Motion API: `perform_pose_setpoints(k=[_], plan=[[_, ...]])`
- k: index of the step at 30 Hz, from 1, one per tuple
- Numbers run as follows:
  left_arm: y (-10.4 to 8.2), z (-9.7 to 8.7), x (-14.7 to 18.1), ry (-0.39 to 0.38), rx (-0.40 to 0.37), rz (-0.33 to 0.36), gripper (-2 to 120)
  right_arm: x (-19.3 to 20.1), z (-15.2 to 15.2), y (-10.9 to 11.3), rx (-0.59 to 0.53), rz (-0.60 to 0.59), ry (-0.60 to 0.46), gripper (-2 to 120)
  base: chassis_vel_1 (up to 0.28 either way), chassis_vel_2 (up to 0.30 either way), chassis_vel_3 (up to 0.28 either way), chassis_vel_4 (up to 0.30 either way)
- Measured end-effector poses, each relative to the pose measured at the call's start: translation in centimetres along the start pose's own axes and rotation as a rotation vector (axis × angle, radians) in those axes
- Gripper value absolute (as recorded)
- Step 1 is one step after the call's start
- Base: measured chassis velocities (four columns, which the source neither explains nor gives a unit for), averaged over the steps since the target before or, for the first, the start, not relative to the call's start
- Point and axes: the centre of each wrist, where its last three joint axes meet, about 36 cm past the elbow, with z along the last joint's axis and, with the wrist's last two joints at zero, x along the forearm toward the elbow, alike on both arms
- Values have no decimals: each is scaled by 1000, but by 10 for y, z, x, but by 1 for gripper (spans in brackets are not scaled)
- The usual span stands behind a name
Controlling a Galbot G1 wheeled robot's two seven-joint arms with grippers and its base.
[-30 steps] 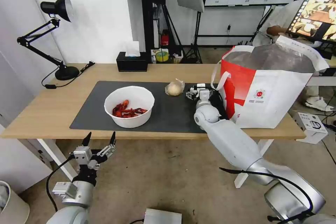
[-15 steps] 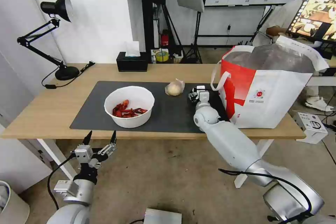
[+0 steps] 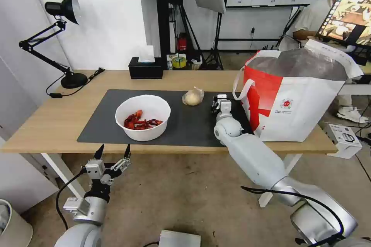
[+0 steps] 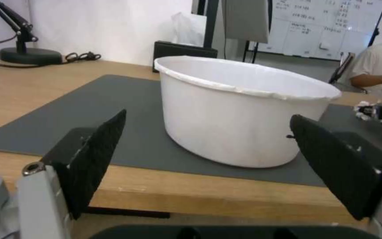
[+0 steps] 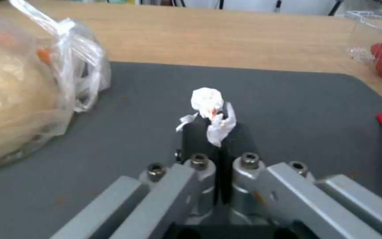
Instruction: Pick up the trash from the table and place it into the takeout bag.
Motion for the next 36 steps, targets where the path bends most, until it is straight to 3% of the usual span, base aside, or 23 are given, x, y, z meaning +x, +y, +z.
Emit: perform_pose_setpoints(k=[11, 25, 29, 36], plan=[[8, 1, -1, 4, -10, -6, 100, 18, 3, 3, -77, -77, -114, 0, 0, 0, 0, 0], [17, -3, -3, 4, -20, 5, 100, 74, 5, 0, -116, -269, -264, 0, 0, 0, 0, 0], [18, -3, -3, 7, -24, 9, 100, 89, 4, -7, -110, -310, -285, 0, 0, 0, 0, 0], [19, -1, 1, 21, -26, 13, 100, 139, 17, -45, -77, -389, -300, 0, 0, 0, 0, 0]])
